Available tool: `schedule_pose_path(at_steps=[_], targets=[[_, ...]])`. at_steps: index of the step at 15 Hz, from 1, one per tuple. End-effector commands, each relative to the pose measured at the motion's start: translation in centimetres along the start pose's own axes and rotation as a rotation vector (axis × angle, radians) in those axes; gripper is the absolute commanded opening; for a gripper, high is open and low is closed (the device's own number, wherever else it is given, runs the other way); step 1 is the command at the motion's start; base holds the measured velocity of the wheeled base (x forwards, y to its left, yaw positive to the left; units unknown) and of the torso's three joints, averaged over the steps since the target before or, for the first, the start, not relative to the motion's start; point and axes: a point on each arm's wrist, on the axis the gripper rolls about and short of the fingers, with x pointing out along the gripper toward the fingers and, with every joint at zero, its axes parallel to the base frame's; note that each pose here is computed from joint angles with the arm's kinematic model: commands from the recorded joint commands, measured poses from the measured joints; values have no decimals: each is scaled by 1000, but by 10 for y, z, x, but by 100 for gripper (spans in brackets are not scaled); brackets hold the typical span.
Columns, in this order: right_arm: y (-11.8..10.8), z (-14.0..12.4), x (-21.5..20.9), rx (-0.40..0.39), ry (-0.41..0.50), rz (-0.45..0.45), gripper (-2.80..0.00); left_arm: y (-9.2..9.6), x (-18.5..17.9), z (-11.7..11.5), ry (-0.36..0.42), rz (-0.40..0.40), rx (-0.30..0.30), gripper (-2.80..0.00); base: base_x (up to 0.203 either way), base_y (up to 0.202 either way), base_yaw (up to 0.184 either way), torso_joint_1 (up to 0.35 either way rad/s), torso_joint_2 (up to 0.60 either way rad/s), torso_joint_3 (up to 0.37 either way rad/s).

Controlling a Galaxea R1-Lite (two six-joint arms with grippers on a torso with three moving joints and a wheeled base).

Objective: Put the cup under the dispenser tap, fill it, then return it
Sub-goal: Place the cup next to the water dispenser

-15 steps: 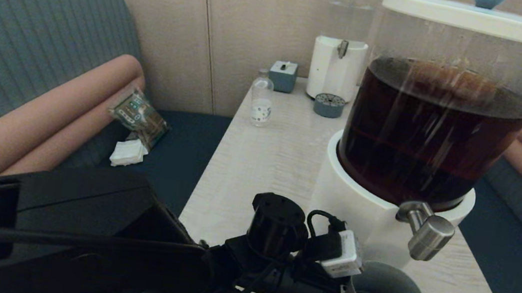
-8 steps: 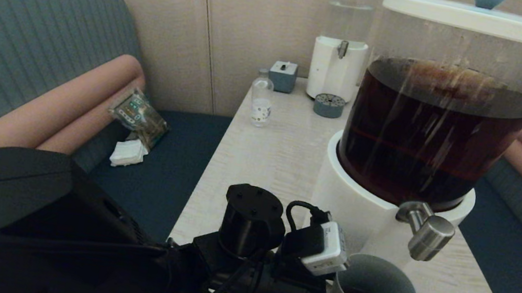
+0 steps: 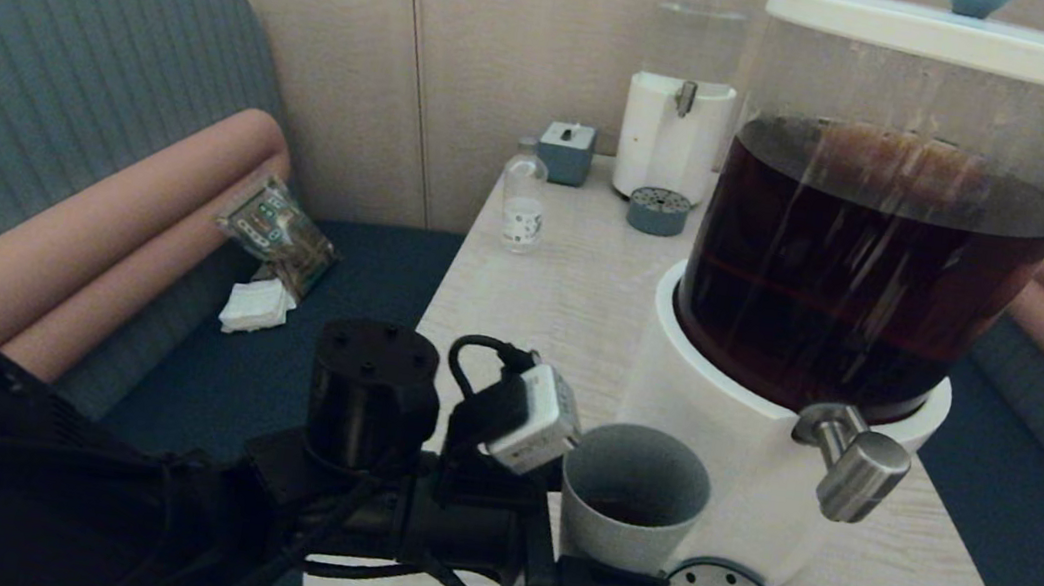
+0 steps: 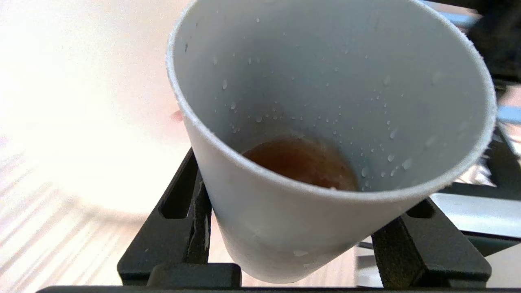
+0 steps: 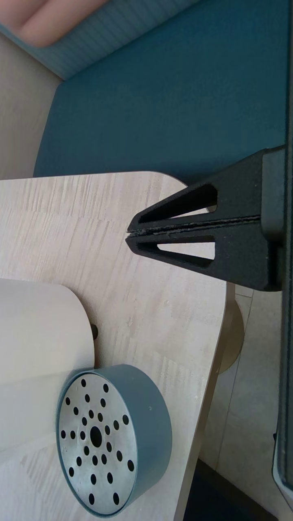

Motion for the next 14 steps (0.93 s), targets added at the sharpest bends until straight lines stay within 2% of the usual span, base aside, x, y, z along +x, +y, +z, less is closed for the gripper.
schedule_pose_path(at_steps=[1, 5, 8, 11, 14], targets=[[0, -3, 0, -1, 4, 1, -280, 0, -25, 12, -29, 69, 12, -280, 0, 0, 0, 0, 0, 0], [0, -3, 0, -1, 4, 1, -280, 14, -76, 14, -26, 341, -43, -280, 0, 0, 0, 0, 0, 0], [0, -3, 0, -1, 4, 1, -280, 28, -102, 16, -43, 496, -34, -280, 0, 0, 0, 0, 0, 0], [0, -3, 0, -1, 3, 1, -280, 45, -111, 14, -57, 564, -33, -280, 0, 0, 0, 0, 0, 0], [0, -3, 0, -1, 4, 1, -280, 77, -101, 4, -58, 592, -39, -280, 0, 0, 0, 0, 0, 0]])
